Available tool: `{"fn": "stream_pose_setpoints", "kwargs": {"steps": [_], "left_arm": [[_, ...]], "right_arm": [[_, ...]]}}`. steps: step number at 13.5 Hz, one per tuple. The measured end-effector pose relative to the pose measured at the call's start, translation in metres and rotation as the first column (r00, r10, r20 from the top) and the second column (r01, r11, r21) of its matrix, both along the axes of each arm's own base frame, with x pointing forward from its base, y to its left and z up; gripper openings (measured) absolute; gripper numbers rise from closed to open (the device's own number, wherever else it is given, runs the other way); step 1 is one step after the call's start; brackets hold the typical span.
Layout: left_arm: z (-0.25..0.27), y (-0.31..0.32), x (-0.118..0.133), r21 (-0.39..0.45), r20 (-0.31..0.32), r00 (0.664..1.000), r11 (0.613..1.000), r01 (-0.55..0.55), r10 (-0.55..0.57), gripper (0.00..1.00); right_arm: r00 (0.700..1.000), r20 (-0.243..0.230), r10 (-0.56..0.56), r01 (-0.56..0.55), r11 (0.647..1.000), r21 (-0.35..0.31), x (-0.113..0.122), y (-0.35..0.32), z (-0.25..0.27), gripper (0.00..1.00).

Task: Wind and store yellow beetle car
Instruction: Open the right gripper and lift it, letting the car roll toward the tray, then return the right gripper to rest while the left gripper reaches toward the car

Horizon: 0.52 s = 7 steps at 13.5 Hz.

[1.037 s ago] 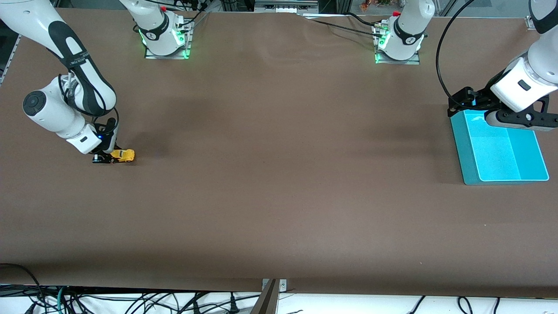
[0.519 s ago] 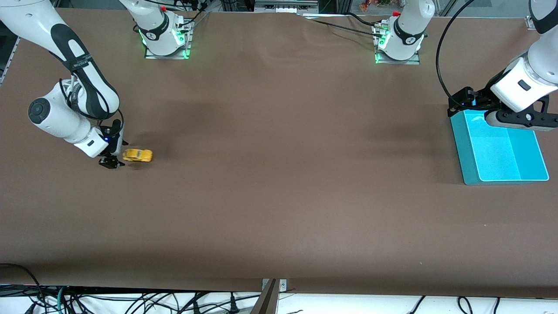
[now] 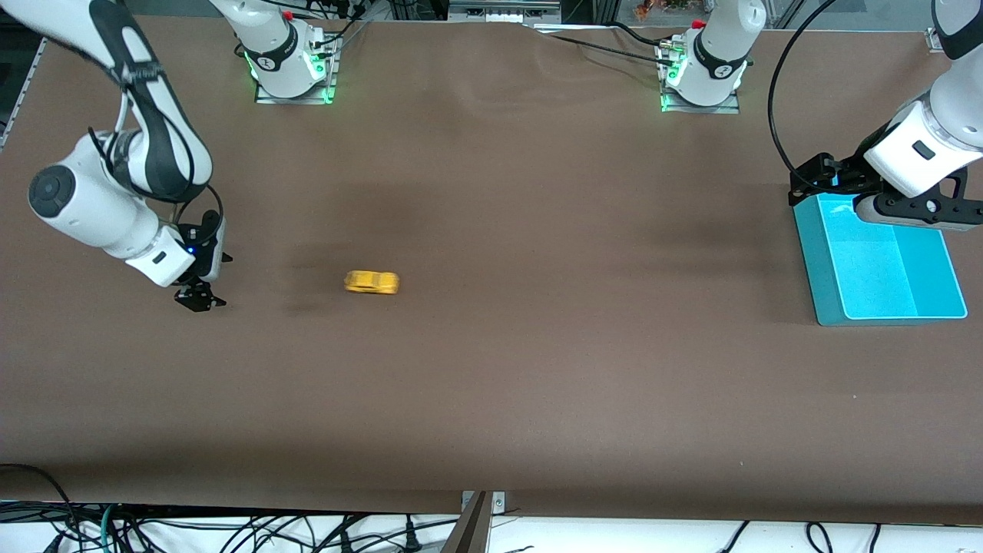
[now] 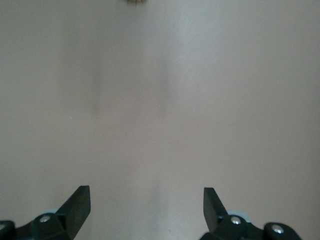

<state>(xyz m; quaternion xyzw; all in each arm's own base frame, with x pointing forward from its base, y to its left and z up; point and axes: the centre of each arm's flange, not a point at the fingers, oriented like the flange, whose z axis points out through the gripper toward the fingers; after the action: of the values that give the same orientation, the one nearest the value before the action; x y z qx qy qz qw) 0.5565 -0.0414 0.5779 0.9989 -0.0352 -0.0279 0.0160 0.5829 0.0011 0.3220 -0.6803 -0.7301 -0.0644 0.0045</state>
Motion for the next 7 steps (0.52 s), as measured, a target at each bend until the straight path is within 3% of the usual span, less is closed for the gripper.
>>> {"fn": "stream_pose_setpoints", "kwargs": {"steps": [2, 4, 7], "left_arm": [[-0.001, -0.001, 0.000, 0.000, -0.002, 1.000, 1.000, 0.003, -0.003, 1.00], [-0.007, -0.002, 0.003, 0.000, -0.013, 1.000, 1.000, 0.006, -0.006, 1.00], [-0.018, -0.004, 0.007, -0.002, -0.033, 0.999, 0.999, 0.037, -0.037, 1.00]], "right_arm": [[0.996, 0.009, -0.083, 0.083, 0.996, -0.012, -0.004, 0.008, 0.041, 1.00], [0.974, 0.022, -0.225, 0.226, 0.974, -0.015, -0.008, 0.011, 0.088, 1.00], [0.895, 0.007, -0.445, 0.445, 0.895, -0.023, -0.024, 0.022, 0.163, 1.00]]}}
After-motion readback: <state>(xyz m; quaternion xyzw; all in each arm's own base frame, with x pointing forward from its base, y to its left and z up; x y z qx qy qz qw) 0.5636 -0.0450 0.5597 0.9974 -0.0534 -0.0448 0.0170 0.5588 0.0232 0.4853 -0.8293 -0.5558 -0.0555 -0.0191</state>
